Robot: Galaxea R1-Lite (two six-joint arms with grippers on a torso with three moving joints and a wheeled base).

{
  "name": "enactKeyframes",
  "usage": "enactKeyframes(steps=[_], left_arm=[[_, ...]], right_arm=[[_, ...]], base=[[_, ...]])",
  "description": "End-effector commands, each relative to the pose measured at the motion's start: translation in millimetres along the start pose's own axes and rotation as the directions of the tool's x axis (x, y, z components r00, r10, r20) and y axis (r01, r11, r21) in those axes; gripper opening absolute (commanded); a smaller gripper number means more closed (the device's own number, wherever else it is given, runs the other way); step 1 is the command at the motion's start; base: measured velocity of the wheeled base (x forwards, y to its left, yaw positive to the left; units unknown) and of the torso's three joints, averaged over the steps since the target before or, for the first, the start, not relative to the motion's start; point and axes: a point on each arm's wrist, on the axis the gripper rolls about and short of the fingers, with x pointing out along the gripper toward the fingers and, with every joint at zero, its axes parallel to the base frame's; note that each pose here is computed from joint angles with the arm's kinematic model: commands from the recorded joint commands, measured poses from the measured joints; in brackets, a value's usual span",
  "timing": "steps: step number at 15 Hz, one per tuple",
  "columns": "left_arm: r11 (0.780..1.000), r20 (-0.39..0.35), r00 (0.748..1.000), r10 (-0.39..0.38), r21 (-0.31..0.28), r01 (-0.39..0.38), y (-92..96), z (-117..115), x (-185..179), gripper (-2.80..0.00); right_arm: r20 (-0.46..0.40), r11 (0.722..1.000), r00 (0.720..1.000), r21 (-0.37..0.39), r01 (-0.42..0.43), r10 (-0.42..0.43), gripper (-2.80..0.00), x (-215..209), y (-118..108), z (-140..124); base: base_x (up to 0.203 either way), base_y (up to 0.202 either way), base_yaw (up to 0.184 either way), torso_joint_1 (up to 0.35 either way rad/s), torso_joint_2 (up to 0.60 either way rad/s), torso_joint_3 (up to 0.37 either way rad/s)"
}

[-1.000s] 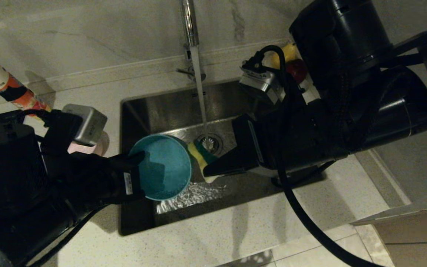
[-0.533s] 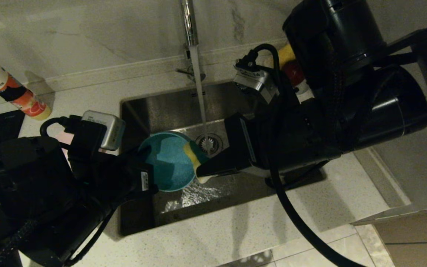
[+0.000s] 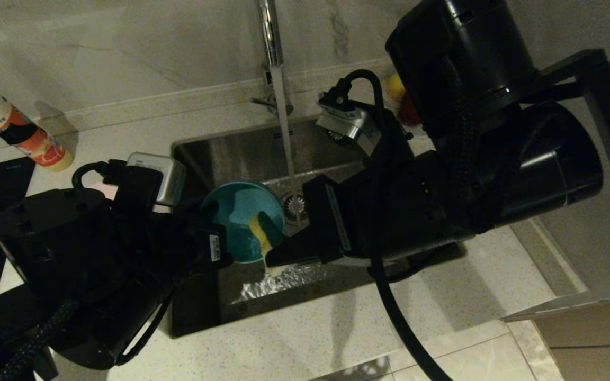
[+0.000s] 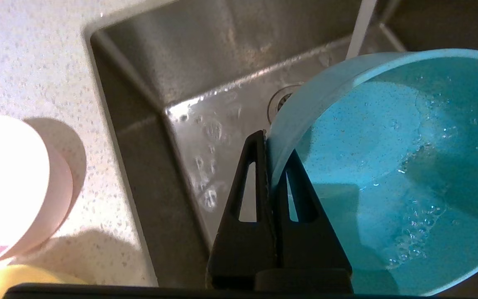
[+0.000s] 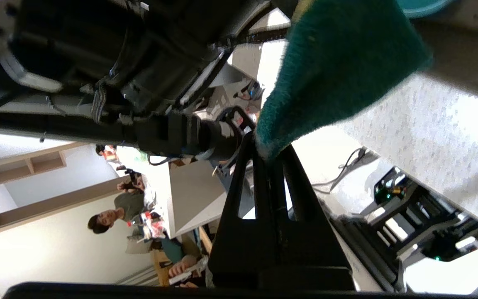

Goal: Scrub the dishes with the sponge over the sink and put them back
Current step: Wipe the bowl

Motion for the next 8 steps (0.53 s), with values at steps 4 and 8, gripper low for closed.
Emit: enactKeyframes(steps=[4, 8], left_arm=[[1.000, 0.029, 0.999, 0.012, -0.016, -0.011, 5.5, 5, -7, -2.80], [1.000, 0.047, 0.999, 0.015, -0.027, -0.014, 8.2, 10, -11, -2.80]], right_arm=[[0.044, 1.000, 0.999, 0.001, -0.001, 0.001, -2.80, 20, -8, 20], [0.055, 1.000, 0.998, 0.011, 0.011, -0.012, -2.80, 28, -16, 28]], base=[[0.000, 0.000, 0.000, 0.000, 0.00, 0.000], [0.000, 0.000, 0.000, 0.000, 0.00, 0.000]])
